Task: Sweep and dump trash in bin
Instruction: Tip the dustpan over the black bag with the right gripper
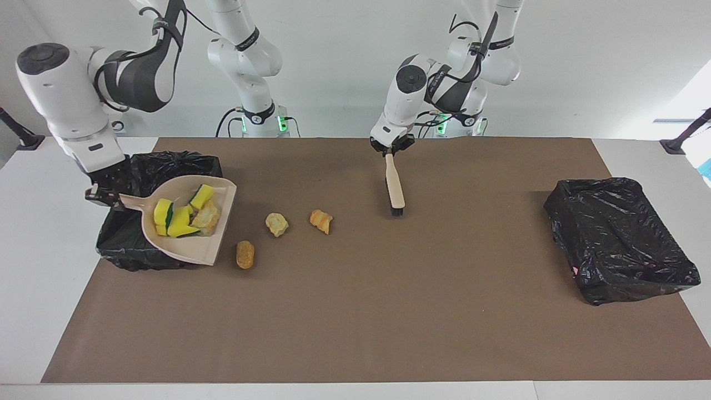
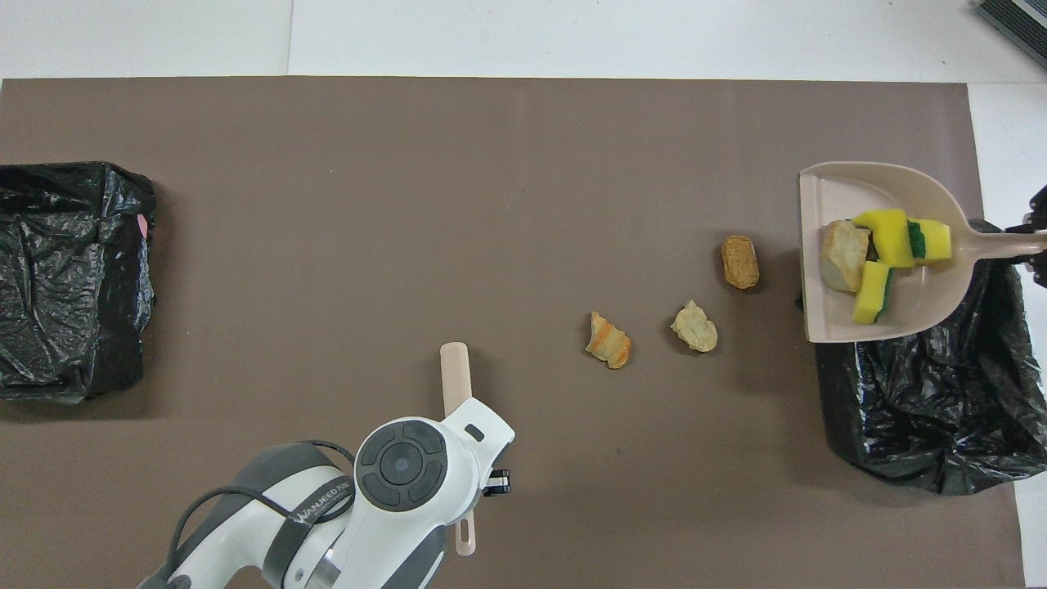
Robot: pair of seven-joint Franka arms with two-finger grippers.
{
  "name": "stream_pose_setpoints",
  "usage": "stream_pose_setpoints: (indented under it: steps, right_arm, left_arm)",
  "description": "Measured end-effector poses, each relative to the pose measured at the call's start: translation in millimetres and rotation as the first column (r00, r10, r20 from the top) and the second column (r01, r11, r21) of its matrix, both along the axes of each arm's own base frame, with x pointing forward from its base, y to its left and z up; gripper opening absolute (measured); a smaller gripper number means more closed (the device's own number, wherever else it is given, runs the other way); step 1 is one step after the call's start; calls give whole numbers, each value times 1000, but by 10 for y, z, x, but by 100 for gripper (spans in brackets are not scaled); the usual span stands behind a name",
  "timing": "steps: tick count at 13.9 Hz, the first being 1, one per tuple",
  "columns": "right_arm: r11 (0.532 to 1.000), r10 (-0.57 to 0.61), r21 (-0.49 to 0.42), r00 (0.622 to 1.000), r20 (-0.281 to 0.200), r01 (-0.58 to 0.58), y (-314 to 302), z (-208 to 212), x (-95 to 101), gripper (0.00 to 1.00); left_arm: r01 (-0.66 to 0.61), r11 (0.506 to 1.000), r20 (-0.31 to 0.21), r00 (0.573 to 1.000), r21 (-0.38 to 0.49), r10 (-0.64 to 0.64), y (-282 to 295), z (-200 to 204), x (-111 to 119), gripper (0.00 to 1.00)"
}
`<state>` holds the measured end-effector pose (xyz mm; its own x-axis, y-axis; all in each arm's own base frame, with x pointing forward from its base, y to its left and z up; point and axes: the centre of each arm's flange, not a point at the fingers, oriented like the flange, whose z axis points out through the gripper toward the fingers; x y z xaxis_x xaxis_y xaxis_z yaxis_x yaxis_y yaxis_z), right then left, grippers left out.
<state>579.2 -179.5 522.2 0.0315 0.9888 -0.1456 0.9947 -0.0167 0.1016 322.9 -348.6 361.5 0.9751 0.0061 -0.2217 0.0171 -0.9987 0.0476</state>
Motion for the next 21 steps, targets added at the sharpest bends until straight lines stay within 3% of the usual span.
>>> stream_pose_setpoints:
  steps: [3, 6, 9, 12, 15, 19, 21]
  right_arm:
    - [999, 26, -29, 999, -27, -27, -599, 45, -262, 33]
    - [982, 58, -173, 992, -111, -77, -1025, 121, -498, 33]
    - [939, 82, -315, 979, -187, -139, -908, 42, -526, 33]
    - [873, 48, -468, 979, -196, -137, -406, -151, -522, 33]
    - [805, 68, -568, 977, -200, -172, -134, -69, -510, 33]
    - [733, 66, -661, 983, -170, -163, -138, 408, -678, 33]
    - [721, 71, -676, 987, -144, -150, -116, 653, -768, 33]
  left_arm:
    - [10, 1000, 14, 1000, -10, -9, 22, -61, -6, 26]
    - [7, 1000, 27, 1000, -16, -7, 35, -103, -13, 26]
    - [17, 1000, 44, 999, -25, -16, 0, -159, -76, 26]
    - [20, 999, 47, 999, -27, -18, -7, -165, -85, 26]
    - [11, 999, 51, 999, -32, -9, 9, -145, -48, 50]
    - [-42, 998, 58, 997, -52, 45, 139, 141, 223, 96]
    - [-86, 993, 76, 993, -80, 93, 378, 489, 531, 100]
